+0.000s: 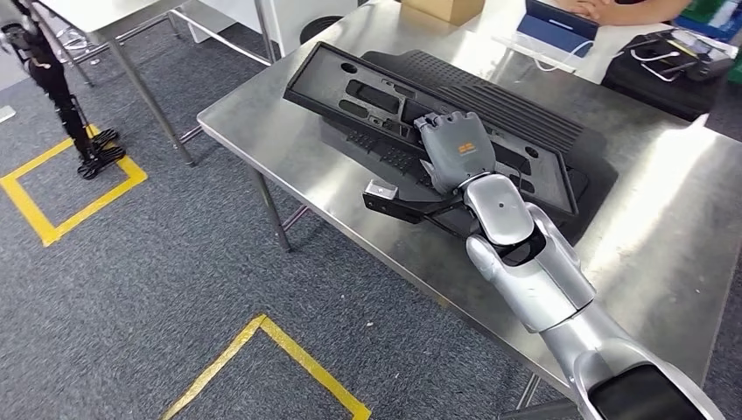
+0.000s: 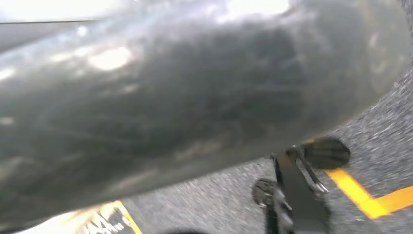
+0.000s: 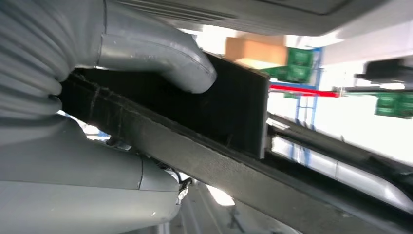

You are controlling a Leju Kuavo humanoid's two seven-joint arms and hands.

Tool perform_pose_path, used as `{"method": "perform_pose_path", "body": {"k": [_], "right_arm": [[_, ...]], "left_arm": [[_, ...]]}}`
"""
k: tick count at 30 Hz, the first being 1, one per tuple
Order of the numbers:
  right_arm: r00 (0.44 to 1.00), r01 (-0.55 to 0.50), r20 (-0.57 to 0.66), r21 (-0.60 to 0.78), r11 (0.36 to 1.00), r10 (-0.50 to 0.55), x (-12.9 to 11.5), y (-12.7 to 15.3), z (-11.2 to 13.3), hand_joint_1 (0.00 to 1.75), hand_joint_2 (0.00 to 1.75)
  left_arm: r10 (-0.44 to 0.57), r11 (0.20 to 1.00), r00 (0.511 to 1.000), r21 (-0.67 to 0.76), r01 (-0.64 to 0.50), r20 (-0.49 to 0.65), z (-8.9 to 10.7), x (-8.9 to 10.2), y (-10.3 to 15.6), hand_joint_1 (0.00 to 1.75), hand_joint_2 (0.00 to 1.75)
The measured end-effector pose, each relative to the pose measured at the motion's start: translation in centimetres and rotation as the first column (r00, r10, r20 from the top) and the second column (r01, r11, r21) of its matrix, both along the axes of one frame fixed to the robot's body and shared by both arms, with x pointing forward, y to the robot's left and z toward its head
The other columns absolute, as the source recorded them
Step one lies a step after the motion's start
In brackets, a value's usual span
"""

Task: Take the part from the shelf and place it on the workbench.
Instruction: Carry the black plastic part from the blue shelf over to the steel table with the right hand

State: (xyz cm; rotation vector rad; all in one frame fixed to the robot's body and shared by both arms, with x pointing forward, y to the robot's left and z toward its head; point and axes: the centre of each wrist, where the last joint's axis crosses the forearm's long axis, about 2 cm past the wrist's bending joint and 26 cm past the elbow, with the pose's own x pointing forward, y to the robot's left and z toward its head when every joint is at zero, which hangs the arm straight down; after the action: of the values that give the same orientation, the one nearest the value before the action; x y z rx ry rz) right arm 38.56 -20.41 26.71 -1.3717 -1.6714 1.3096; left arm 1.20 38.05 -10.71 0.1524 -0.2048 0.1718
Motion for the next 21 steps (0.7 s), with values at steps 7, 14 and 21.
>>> {"method": "perform_pose_path", "body": {"k": [7, 14, 21], "right_arm": [[0.999, 0.030, -0.033, 0.003, 1.000, -0.030, 0.5, -0.5, -0.4, 1.75, 1.75], [0.988, 0.073, -0.143, 0.053, 0.996, -0.064, 1.3, -1.6, -1.3, 1.75, 1.75], [0.984, 0.077, -0.168, 0.065, 0.995, -0.066, 1.8, -1.0, -1.5, 1.75, 1.75]], "left_arm": [[0.010, 1.000, 1.000, -0.005, -0.010, 0.004, 0.0, 0.2, -0.3, 0.00, 0.00], [0.025, 1.000, 1.000, 0.002, -0.025, 0.006, 0.0, 0.3, 0.1, 0.00, 0.00], [0.032, 0.999, 0.999, -0.001, -0.032, 0.004, 0.0, 0.1, -0.1, 0.00, 0.00]]}}
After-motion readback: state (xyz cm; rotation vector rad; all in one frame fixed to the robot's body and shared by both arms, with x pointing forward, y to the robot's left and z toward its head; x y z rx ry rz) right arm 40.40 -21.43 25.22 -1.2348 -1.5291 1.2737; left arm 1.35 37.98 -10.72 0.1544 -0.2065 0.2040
